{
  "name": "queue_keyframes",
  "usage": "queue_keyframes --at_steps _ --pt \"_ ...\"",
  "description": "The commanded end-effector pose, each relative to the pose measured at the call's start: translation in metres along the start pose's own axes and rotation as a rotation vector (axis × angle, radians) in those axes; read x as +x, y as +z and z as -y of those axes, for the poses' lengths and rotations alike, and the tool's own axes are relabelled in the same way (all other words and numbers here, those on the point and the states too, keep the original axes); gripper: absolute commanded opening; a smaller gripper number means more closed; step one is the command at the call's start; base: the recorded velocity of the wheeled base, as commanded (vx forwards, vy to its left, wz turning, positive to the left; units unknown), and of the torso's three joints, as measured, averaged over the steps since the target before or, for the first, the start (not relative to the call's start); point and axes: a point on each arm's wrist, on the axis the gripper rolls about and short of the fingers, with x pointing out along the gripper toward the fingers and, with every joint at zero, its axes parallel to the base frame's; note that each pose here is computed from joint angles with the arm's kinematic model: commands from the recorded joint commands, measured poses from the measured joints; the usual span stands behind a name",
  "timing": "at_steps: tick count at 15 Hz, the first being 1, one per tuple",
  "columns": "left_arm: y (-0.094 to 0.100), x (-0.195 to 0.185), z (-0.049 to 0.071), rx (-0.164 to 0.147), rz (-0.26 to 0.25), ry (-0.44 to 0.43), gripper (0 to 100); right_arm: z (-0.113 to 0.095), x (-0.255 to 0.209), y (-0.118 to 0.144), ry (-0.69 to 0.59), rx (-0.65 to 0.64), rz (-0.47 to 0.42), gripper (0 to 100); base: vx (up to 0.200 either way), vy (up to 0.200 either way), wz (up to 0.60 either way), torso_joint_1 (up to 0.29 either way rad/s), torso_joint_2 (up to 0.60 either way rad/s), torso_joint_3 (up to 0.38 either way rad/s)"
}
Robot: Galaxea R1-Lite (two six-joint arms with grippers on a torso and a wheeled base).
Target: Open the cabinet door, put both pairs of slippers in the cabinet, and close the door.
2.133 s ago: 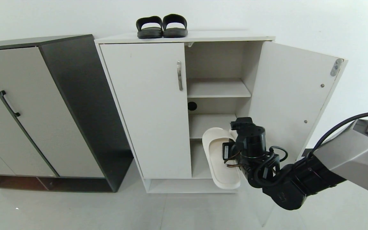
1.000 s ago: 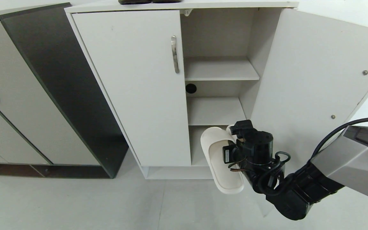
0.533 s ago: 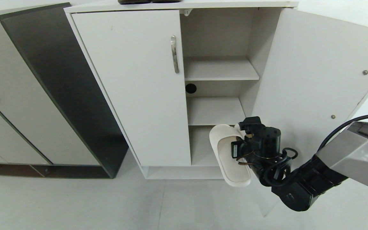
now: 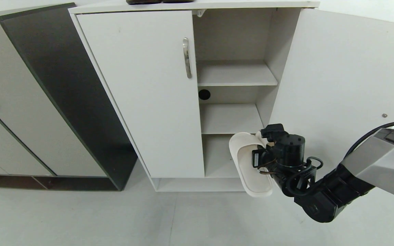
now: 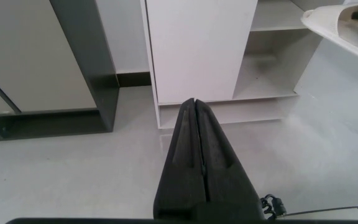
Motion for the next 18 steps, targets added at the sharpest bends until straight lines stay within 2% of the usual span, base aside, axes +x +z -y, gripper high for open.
queue_keyframes --at_steps 1,5,8,9,10,13,18 --pt "0.0 0.0 0.0 0.0 -0.001 0.0 0 0.0 0.0 0.001 0.0 0.002 0.004 0 0.0 0.0 0.0 0.0 0.0 0.0" --pt "0.0 0.0 0.0 0.0 -0.001 -0.001 0 -0.004 -0.001 0.001 0.011 0.001 0.002 0 0.0 0.0 0.0 0.0 0.0 0.0" --pt "0.0 0.0 0.0 0.0 -0.001 -0.001 0 -0.028 -0.015 0.002 0.072 -0.001 0.005 0 0.0 0.0 0.0 0.0 0.0 0.0" --pt "0.0 0.0 0.0 0.002 -0.001 -0.001 0 -0.043 -0.015 0.002 0.086 0.004 -0.014 0 0.0 0.0 0.0 0.0 0.0 0.0" --pt "0.0 0.0 0.0 0.005 -0.001 -0.003 0 -0.058 -0.008 0.001 0.058 0.044 -0.041 0 0.0 0.0 0.0 0.0 0.0 0.0" --pt "0.0 0.0 0.0 0.008 -0.001 -0.003 0 -0.075 0.017 0.005 -0.004 0.081 -0.054 0 0.0 0.0 0.0 0.0 0.0 0.0" --pt "0.0 0.0 0.0 0.011 -0.001 -0.003 0 -0.08 0.031 -0.012 -0.061 0.075 -0.064 0 0.0 0.0 0.0 0.0 0.0 0.0"
